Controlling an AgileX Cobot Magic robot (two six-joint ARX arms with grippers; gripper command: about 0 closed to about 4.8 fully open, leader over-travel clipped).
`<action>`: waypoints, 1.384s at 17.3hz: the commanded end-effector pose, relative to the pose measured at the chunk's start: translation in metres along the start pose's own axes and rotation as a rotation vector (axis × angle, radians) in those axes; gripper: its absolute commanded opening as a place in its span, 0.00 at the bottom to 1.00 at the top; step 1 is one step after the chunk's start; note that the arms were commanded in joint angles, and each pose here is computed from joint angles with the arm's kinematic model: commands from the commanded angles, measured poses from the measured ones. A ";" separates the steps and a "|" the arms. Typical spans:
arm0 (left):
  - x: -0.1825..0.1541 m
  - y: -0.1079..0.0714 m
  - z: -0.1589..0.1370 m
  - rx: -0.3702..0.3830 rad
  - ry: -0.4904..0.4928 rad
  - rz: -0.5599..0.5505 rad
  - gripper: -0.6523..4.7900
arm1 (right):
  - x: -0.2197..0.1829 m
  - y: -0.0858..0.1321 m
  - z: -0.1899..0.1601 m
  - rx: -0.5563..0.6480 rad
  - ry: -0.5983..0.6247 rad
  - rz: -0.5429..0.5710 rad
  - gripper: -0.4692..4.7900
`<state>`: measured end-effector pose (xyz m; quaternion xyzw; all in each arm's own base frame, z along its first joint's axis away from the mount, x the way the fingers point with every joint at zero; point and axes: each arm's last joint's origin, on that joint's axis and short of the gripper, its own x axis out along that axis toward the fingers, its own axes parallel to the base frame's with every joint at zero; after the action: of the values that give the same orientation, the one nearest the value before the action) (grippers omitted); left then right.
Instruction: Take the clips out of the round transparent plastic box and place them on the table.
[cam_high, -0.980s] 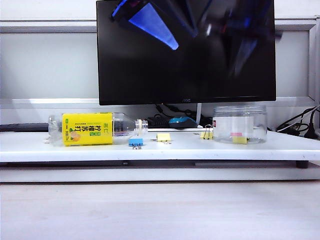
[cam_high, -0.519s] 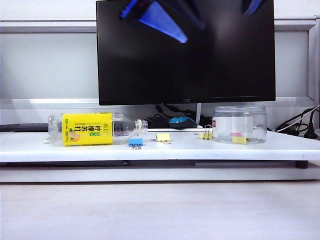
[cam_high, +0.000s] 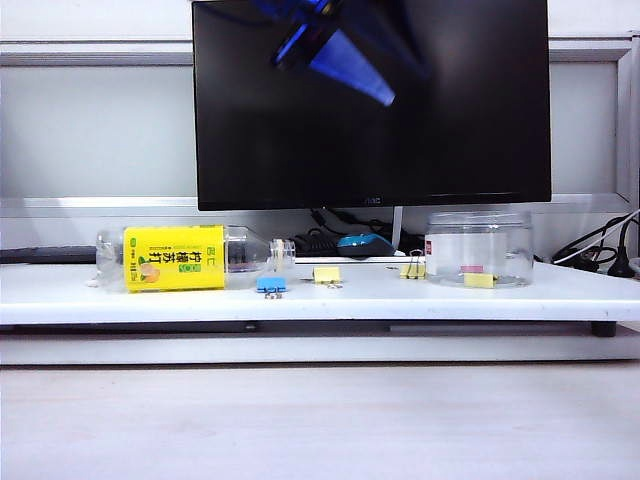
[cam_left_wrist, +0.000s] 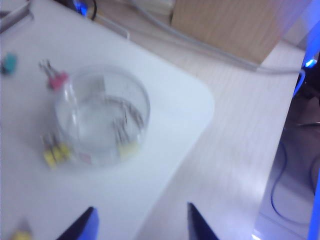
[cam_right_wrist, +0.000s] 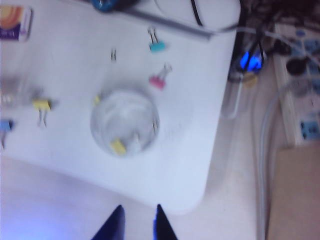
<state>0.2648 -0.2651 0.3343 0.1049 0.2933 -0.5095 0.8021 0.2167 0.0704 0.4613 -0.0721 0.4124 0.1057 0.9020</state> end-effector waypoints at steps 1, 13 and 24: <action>0.009 0.003 0.007 0.010 -0.005 -0.009 0.56 | -0.007 -0.001 -0.023 0.016 -0.066 0.006 0.25; 0.051 0.021 0.031 0.123 0.184 0.064 0.56 | -0.021 -0.004 -0.081 0.003 -0.140 -0.002 0.24; 0.082 0.020 0.046 0.149 0.196 0.009 0.56 | -0.035 -0.006 -0.132 0.014 -0.188 0.022 0.24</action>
<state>0.3234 -0.3367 0.3203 0.2158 0.3426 -0.5092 0.7595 0.0986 0.0308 0.4062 -0.0582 0.3352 0.1118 0.9337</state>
